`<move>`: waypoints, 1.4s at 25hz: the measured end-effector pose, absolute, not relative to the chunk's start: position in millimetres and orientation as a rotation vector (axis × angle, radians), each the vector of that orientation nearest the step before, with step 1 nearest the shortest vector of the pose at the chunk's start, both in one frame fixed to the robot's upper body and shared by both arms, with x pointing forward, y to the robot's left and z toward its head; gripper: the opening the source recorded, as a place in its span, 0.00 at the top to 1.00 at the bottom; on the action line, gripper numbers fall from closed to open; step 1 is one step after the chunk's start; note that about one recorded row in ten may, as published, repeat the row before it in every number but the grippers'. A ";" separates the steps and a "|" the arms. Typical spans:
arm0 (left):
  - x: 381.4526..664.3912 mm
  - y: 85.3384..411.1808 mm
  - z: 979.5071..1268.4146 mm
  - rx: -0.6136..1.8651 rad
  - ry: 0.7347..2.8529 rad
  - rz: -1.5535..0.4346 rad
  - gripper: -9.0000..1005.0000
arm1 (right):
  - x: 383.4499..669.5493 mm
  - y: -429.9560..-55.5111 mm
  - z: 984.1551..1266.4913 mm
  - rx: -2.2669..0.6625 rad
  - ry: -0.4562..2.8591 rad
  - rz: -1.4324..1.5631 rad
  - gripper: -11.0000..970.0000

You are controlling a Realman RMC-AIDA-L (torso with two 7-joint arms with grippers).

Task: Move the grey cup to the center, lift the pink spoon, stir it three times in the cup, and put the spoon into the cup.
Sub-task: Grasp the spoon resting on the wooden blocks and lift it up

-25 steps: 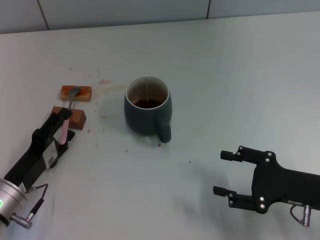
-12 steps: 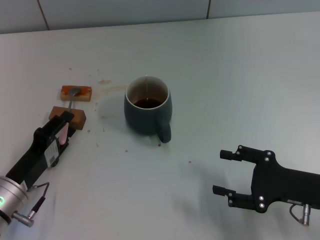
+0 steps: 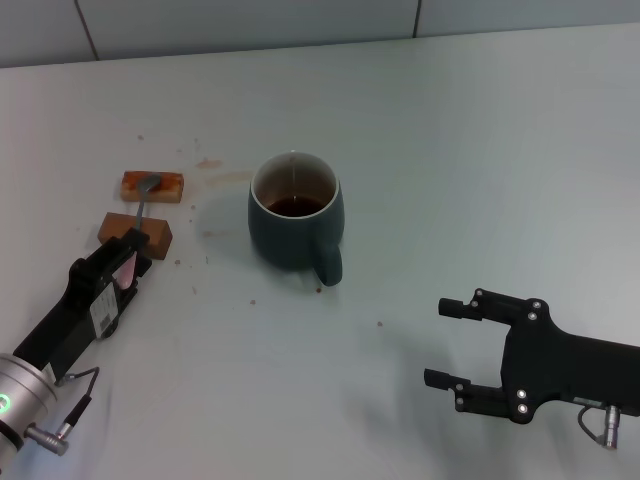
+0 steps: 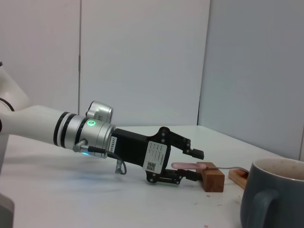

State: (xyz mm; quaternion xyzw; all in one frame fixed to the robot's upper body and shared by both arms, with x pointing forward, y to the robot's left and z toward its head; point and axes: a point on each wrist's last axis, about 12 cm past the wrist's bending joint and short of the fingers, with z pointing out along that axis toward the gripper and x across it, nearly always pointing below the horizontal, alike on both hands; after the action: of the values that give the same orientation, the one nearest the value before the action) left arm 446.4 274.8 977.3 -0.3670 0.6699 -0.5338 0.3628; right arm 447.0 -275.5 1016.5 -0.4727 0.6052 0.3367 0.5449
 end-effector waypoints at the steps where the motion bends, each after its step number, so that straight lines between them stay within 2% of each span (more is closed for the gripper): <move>1: 446.4 274.8 977.1 -0.946 1.725 -1.373 0.55 | 447.2 -275.4 1016.6 -1.122 1.435 0.799 0.24; 5: 446.2 275.0 976.6 -0.950 1.727 -1.370 0.56 | 447.5 -275.2 1016.8 -1.122 1.435 0.800 0.24; 12: 444.0 276.0 975.1 -0.964 1.726 -1.361 0.70 | 447.6 -275.2 1016.8 -1.122 1.435 0.800 0.24; 23: 444.2 275.5 974.3 -0.970 1.731 -1.356 0.76 | 448.0 -273.9 1016.9 -1.121 1.433 0.804 0.24; 25: 444.9 275.2 974.5 -0.967 1.731 -1.356 0.85 | 447.9 -273.8 1016.8 -1.120 1.434 0.804 0.24; 32: 447.0 273.9 976.6 -0.930 1.732 -1.357 0.85 | 448.1 -273.6 1015.6 -1.119 1.442 0.800 0.24; 35: 450.0 270.3 988.6 -0.787 1.677 -1.380 0.86 | 448.4 -273.2 1015.7 -1.119 1.441 0.801 0.24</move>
State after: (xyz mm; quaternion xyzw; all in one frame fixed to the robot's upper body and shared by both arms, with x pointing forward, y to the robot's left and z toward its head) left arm 450.0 270.3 988.6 -0.3117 0.6641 -0.5464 0.4040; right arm 448.4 -273.2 1015.7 -0.4715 0.6072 0.3374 0.5433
